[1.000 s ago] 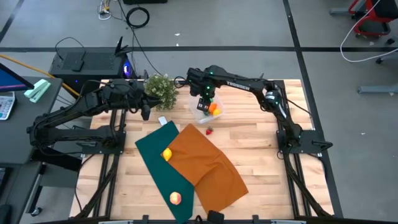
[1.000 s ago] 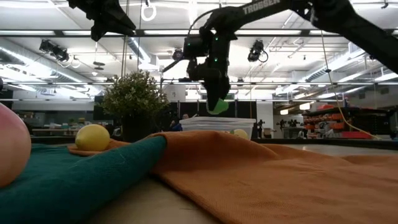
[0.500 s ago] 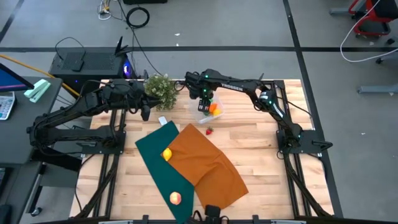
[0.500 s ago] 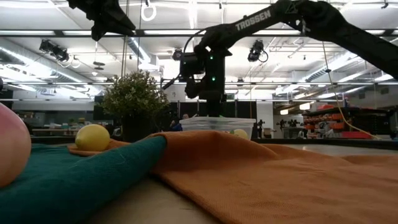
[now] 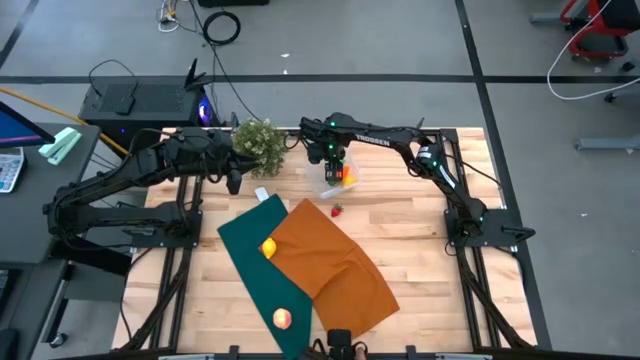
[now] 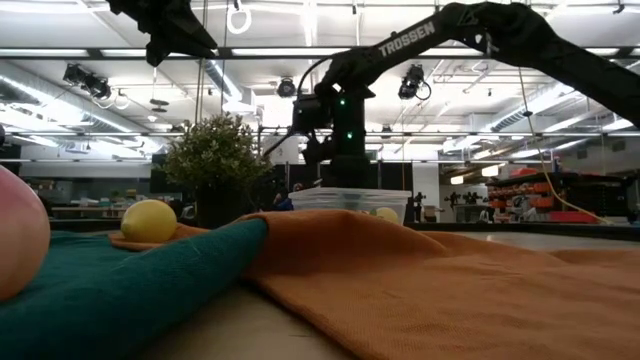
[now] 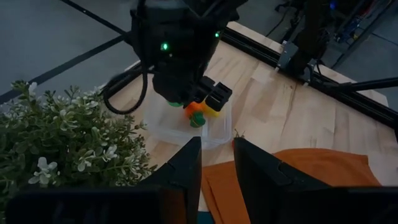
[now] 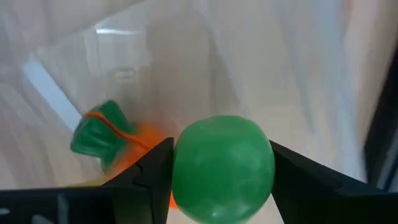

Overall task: Pick and placing Produce into tupperware
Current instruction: Put the green pear into the transparent bin

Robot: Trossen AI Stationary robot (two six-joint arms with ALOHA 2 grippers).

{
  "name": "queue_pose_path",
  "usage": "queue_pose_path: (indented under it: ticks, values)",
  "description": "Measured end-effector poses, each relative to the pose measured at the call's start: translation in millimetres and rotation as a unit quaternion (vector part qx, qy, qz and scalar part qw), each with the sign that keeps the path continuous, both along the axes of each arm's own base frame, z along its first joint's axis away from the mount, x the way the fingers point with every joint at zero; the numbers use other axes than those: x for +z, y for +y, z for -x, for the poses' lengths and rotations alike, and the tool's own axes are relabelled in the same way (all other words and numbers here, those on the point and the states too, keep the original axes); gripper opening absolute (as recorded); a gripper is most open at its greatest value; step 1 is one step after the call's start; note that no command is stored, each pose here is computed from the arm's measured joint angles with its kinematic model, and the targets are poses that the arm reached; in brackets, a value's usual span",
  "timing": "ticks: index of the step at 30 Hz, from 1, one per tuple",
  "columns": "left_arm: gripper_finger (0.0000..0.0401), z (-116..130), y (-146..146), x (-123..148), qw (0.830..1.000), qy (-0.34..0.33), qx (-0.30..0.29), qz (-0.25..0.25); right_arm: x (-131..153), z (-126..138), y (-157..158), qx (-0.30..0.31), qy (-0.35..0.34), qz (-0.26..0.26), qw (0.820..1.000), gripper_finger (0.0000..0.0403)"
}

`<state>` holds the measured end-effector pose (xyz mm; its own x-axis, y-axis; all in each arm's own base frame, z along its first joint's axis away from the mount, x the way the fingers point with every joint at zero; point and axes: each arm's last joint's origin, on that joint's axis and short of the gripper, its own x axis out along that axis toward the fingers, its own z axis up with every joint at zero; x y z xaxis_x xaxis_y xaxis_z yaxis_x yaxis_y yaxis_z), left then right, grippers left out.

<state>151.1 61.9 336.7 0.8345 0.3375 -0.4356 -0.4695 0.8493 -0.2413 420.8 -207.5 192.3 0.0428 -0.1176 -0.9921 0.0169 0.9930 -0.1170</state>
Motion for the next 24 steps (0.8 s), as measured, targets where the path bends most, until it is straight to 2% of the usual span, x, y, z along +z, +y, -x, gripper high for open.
queue_pose_path:
  ticks: [12, 24]
  values:
    - [0.0103, 0.1, 0.0, -0.3, 1.000, 0.000, 0.002, 0.004, -5.6, -3.9, -0.9, 0.004, -0.011, 0.023, 1.000, 0.0189]
    - [0.0103, 0.1, 0.0, -0.3, 1.000, 0.000, 0.002, 0.004, -5.7, -3.2, -0.4, 0.004, -0.006, 0.024, 1.000, 0.0227]
